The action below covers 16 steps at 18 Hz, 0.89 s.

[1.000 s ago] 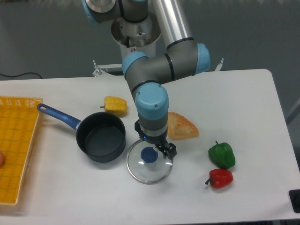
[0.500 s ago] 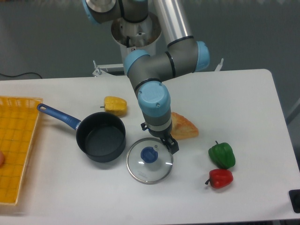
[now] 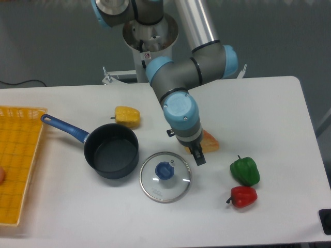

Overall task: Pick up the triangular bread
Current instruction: 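Move the gripper over the triangular bread slice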

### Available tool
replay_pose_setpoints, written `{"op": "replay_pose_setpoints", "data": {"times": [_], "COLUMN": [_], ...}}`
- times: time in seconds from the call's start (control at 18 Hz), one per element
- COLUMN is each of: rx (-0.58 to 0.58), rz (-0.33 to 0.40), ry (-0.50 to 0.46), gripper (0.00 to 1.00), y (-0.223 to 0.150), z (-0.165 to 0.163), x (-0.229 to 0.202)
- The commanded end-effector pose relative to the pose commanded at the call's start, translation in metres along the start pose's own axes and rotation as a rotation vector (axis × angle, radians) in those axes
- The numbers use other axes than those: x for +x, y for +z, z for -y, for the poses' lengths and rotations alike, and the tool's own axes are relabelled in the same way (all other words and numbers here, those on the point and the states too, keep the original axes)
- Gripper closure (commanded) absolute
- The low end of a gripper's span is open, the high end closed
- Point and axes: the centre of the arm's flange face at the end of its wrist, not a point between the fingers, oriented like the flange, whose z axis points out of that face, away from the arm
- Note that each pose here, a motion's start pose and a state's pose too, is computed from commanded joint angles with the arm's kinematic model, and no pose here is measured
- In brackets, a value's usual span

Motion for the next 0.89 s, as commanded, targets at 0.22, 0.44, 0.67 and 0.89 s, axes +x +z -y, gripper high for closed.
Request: {"op": "replay_pose_setpoints", "data": {"times": [0.22,0.44,0.67,0.89], "rx": [0.013,0.026,0.116,0.179], "rz": [0.026,0.02,0.047,0.061], "ry": [0.042,0.184,0.305,0.354], "gripper": [0.0,0.0,0.0,0.0], "y": [0.003,0.013,0.032,0.048], "z": [-0.011,-0.009,-0.027,-0.059], "x": [-0.005,0.002,0.01,0.021]}}
